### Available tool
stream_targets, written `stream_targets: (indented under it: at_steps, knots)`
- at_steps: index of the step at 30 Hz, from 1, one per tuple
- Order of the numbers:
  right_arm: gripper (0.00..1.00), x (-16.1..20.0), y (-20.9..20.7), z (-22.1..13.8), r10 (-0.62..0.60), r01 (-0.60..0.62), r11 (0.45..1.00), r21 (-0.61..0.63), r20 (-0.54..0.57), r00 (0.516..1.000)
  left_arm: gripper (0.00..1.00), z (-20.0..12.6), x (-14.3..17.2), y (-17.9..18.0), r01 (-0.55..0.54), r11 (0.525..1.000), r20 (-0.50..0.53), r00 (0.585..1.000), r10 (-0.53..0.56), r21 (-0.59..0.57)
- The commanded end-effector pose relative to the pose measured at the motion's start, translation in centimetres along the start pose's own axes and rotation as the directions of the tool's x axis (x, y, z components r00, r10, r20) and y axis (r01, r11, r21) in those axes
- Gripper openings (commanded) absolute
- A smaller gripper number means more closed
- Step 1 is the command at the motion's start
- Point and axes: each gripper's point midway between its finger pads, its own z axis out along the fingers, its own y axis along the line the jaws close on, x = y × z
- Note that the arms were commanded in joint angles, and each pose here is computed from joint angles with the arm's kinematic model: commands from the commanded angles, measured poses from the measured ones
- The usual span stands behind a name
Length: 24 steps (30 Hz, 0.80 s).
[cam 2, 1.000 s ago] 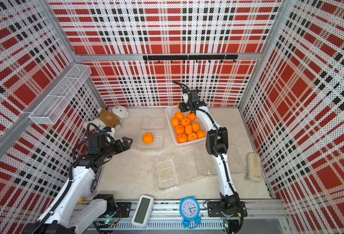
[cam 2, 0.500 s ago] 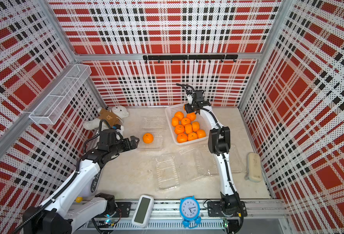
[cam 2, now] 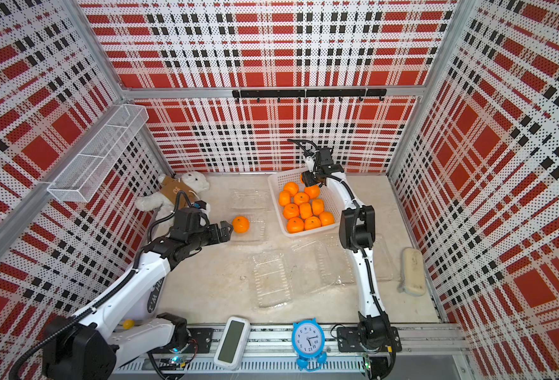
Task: Take oranges out of containers
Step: Place the orange in the basket.
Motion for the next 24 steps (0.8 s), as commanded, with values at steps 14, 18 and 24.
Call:
stream_targets:
  at_steps: [14, 18, 24]
  knots:
    - [0.91, -0.3, 0.7, -2.1, 0.059, -0.059, 0.998, -0.03, 0.016, 0.998, 1.0, -0.2, -1.0, -1.5, -0.042, 0.999, 0.038, 0.998, 0.042, 0.006]
    - [0.9, -2.1, 1.3, -4.3, 0.076, -0.074, 0.996, -0.042, 0.062, 0.995, 0.99, -0.3, -1.1, -1.5, -0.044, 0.999, 0.045, 0.998, 0.044, 0.005]
    - [0.91, -3.9, 4.6, -8.8, 0.076, -0.071, 0.996, -0.049, 0.111, 0.991, 0.99, -1.0, -1.4, -1.3, -0.062, 0.998, 0.075, 0.995, 0.063, -0.006]
